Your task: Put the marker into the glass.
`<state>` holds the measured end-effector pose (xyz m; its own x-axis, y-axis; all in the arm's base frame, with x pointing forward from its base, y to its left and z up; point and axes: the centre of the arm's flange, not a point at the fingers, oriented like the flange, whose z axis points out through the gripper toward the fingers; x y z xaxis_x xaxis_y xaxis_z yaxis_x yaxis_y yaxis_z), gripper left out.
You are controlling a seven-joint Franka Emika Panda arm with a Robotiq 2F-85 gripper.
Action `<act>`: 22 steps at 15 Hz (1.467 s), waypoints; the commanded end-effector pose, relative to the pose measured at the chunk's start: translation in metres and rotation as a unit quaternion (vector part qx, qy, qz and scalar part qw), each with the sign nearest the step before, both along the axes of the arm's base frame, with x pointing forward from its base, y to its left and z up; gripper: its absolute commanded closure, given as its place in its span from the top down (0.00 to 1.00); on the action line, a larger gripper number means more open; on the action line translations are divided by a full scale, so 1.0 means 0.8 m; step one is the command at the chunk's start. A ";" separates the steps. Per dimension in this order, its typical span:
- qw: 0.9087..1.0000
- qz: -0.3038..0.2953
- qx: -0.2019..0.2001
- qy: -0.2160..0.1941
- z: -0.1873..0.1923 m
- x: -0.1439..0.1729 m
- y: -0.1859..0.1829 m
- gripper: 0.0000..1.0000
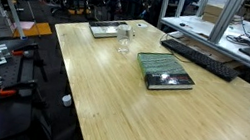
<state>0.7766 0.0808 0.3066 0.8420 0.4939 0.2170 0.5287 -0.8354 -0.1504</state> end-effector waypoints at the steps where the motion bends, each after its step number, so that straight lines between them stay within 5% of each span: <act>1: 0.999 -0.013 0.029 -0.022 -0.006 -0.098 -0.006 0.03; 9: 0.997 -0.050 0.009 -0.049 -0.015 -0.170 -0.002 0.03; 16: 0.996 -0.072 0.010 -0.059 0.011 -0.284 -0.040 0.03; 22: 0.996 -0.022 -0.017 -0.086 0.059 -0.350 -0.071 0.03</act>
<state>0.5183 0.0310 0.3343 0.8532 0.4193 0.3102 0.4624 -0.8832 -0.0779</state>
